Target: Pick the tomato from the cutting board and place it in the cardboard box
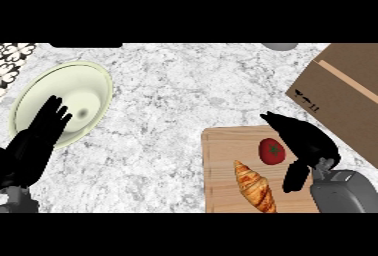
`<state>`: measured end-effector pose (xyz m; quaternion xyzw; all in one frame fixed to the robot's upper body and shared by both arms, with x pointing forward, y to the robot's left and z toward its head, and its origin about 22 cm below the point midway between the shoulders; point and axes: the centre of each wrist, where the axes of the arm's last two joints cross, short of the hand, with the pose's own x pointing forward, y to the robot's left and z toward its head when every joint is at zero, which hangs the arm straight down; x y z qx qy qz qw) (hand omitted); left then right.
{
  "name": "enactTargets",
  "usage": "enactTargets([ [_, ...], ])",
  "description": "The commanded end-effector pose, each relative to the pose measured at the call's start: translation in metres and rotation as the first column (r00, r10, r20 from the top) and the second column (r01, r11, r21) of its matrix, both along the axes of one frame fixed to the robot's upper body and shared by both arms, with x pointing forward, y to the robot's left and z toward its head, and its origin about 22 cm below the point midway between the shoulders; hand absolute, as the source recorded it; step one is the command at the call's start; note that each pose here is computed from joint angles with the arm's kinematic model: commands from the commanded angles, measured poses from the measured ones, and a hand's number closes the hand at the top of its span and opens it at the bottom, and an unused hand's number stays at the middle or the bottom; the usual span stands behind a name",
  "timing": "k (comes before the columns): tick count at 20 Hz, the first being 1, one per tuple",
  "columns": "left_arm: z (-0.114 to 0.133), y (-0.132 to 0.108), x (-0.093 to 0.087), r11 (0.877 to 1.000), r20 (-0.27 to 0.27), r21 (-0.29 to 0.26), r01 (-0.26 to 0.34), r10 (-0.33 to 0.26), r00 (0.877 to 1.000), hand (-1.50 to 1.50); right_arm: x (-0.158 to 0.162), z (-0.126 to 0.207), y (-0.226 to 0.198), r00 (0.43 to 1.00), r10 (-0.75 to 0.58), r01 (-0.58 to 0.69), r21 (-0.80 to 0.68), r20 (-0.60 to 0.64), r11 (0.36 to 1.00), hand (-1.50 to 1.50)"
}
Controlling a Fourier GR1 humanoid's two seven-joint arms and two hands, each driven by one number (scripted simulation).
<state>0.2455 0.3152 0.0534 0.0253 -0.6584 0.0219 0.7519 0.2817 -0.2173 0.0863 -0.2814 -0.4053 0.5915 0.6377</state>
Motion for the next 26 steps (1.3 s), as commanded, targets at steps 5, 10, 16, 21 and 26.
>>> enactTargets([
  [5, -0.018, -0.009, -0.005, 1.0, -0.01, -0.007, -0.003, 0.002, 1.0, 0.0, 0.001, -0.032, 0.008, 0.999, 0.008, -0.009, -0.026, -0.043, 1.0, -1.5],
  [10, -0.021, 0.019, 0.005, 1.0, -0.002, -0.005, -0.01, 0.01, 1.0, 0.0, 0.013, -0.032, 0.009, 0.999, 0.008, -0.009, -0.025, -0.052, 1.0, -1.5],
  [16, 0.005, 0.013, -0.003, 1.0, 0.012, 0.004, -0.001, 0.001, 1.0, 0.0, 0.004, -0.033, -0.008, 0.999, -0.006, 0.005, -0.016, -0.044, 1.0, -1.5],
  [21, -0.013, 0.003, 0.01, 1.0, 0.002, 0.003, 0.004, -0.004, 1.0, 0.0, 0.003, -0.056, -0.011, 0.998, 0.048, -0.048, 0.01, 0.031, 0.999, 1.5],
  [26, 0.005, 0.02, -0.014, 1.0, -0.003, -0.003, 0.0, 0.0, 1.0, 0.0, 0.031, -0.05, 0.006, 0.996, 0.077, -0.078, 0.015, 0.047, 0.997, 1.5],
])
